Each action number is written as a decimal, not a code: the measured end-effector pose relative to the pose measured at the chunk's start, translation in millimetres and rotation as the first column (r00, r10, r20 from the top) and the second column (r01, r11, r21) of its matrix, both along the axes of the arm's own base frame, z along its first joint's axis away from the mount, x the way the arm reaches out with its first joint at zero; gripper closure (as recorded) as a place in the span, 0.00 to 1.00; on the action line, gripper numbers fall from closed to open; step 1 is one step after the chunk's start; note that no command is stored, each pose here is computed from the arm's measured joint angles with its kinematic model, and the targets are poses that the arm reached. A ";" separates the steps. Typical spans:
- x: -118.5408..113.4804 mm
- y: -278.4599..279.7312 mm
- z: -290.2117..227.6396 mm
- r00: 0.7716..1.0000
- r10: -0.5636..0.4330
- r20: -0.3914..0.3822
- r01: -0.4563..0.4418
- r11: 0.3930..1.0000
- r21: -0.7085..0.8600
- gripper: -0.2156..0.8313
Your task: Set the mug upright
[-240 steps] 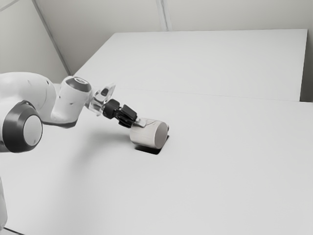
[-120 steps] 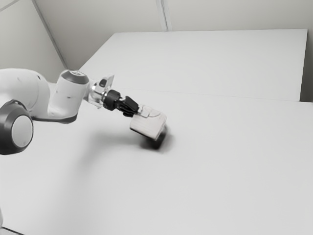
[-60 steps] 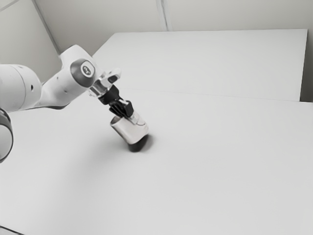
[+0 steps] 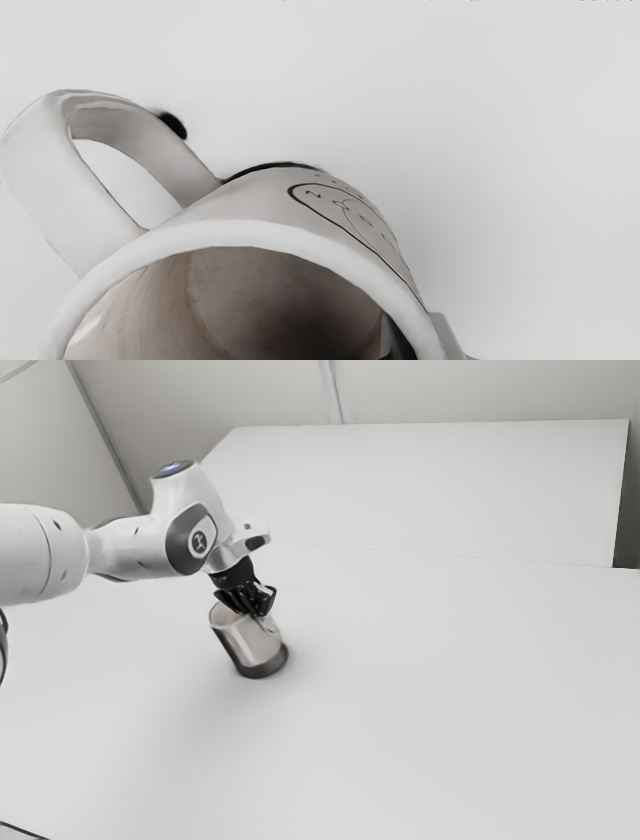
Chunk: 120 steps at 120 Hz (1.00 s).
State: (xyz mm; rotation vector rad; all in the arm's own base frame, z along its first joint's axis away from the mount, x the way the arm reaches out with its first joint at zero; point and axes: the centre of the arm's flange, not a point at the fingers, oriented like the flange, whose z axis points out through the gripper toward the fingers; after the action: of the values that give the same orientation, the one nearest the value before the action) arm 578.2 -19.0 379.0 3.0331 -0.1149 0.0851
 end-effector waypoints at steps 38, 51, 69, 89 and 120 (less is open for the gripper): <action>-18.7 -12.5 -11.4 0.995 0.100 -0.014 -0.098 0.990 0.103 0.95; -21.4 -14.7 -17.1 0.989 0.145 -0.021 -0.142 0.983 0.114 0.95; -21.5 -17.3 -22.9 0.979 0.201 -0.028 -0.196 0.973 0.120 0.91; -20.2 -18.2 -21.3 0.969 0.246 -0.029 -0.241 0.964 0.115 0.56; -22.1 -18.0 -2.0 0.957 0.288 -0.017 -0.285 0.953 0.099 0.31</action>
State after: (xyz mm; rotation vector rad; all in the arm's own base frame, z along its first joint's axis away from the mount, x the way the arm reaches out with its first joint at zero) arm 556.1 -37.0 377.1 3.1216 0.3352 0.0569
